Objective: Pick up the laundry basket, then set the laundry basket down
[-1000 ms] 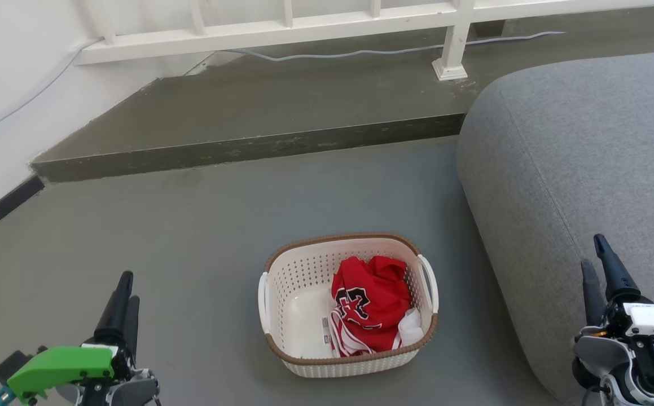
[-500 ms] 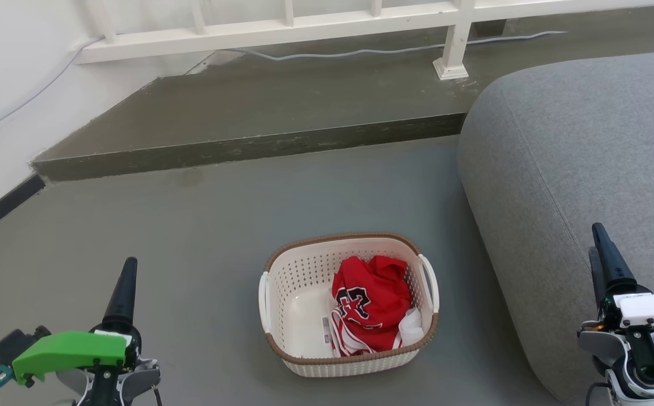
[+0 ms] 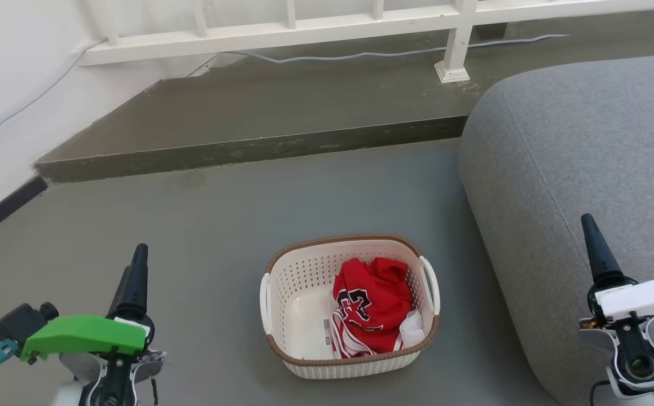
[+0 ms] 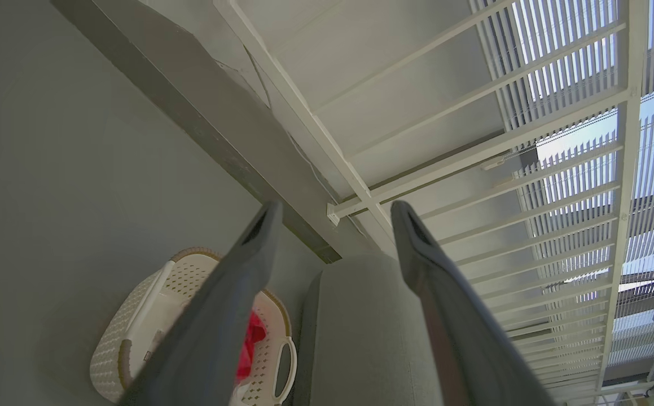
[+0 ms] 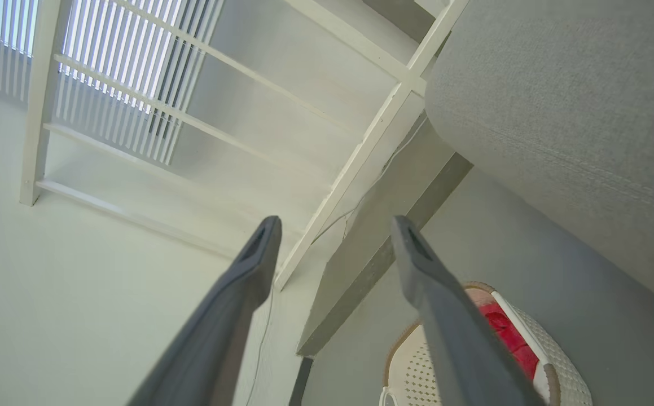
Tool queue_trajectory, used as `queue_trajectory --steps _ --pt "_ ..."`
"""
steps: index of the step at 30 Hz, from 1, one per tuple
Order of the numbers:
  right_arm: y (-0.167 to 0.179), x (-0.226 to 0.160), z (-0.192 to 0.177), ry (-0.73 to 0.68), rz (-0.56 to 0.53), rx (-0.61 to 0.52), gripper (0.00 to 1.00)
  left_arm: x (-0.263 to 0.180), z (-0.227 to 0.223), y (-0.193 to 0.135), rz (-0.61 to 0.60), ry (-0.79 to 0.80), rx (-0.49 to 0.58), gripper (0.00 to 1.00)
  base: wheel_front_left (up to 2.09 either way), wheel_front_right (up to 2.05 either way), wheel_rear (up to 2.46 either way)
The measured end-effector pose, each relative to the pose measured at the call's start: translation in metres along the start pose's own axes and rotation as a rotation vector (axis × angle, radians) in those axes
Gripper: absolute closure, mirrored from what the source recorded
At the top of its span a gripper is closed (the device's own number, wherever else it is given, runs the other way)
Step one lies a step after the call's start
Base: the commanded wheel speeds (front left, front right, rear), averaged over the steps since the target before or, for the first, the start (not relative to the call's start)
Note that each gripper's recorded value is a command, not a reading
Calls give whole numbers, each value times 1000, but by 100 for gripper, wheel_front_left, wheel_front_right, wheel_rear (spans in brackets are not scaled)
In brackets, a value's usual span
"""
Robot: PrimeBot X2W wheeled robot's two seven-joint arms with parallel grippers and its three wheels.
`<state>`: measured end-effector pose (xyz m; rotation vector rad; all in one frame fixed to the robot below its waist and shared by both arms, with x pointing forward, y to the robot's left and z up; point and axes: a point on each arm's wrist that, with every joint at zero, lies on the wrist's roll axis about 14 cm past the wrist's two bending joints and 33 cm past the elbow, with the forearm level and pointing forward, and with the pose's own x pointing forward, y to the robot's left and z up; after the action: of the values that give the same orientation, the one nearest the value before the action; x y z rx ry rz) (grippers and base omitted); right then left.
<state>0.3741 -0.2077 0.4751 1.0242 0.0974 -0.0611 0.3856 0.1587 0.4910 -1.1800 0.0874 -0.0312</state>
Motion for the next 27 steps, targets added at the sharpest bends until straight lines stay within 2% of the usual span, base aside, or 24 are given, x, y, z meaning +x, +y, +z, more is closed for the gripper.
queue_trajectory --steps 12,27 --pt "9 4 -1 15 26 -266 0 7 4 -21 -54 -12 239 0 0 0 0" --pt "22 4 -1 -15 55 -483 0 7 -4 -40 -109 -25 527 0 0 0 0"
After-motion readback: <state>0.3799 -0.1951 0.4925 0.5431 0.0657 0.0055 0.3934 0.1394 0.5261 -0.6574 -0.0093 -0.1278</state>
